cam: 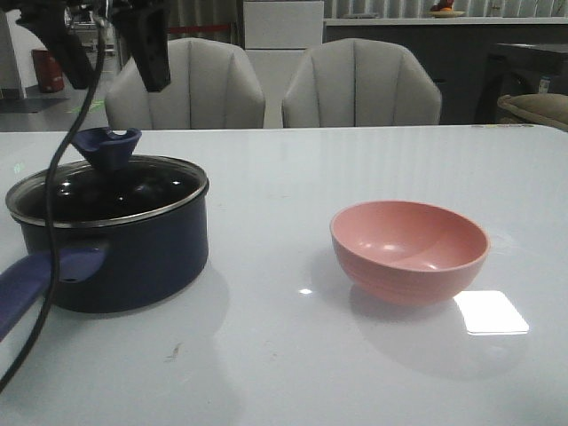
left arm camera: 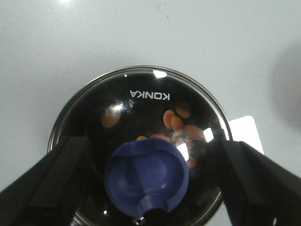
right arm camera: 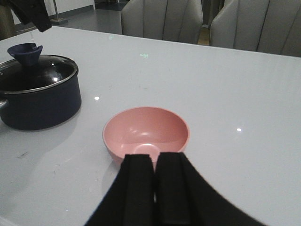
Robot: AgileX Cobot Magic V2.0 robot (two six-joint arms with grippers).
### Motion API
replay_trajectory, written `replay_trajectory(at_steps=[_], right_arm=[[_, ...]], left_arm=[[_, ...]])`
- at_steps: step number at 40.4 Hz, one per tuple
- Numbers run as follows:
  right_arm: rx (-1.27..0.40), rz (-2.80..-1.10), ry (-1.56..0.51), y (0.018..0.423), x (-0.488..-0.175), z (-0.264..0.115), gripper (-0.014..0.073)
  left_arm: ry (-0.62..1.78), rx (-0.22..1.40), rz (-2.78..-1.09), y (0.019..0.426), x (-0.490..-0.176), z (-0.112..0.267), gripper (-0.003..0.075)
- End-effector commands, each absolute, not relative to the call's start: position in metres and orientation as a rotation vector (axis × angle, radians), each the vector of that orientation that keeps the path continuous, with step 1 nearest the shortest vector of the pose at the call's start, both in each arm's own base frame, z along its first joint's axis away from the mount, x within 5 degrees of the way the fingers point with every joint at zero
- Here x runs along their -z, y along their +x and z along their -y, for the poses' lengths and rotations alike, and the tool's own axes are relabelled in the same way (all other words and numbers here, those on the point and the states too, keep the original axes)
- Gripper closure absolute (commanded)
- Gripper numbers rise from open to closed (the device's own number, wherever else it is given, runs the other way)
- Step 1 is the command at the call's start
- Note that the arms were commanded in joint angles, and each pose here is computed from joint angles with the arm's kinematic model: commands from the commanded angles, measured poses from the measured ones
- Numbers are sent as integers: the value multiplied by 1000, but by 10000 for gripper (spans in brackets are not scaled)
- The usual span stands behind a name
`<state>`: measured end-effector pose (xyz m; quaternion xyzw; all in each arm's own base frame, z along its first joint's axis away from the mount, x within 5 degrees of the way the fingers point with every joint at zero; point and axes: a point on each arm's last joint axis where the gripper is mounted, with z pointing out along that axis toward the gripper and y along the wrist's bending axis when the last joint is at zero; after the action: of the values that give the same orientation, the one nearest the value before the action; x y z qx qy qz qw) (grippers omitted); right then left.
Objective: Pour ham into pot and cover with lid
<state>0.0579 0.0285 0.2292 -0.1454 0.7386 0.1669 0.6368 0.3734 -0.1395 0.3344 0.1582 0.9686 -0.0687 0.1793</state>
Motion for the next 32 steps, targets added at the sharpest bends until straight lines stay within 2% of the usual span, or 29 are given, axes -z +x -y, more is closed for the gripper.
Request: replay_trajectory(at_steps=[1,12,32], right_arm=[[-384,-1581,-316,59,-246,-28,448],[-384,-1581,-316,59,-246,-28,448],[-384,-1581,-316,59,-246,-28,448]], left_arm=[[440,233,-2632,347,-382,133,155],[435,297,-2438,291,-419,121,155],[408,324,-2142,171,-392,77,155]])
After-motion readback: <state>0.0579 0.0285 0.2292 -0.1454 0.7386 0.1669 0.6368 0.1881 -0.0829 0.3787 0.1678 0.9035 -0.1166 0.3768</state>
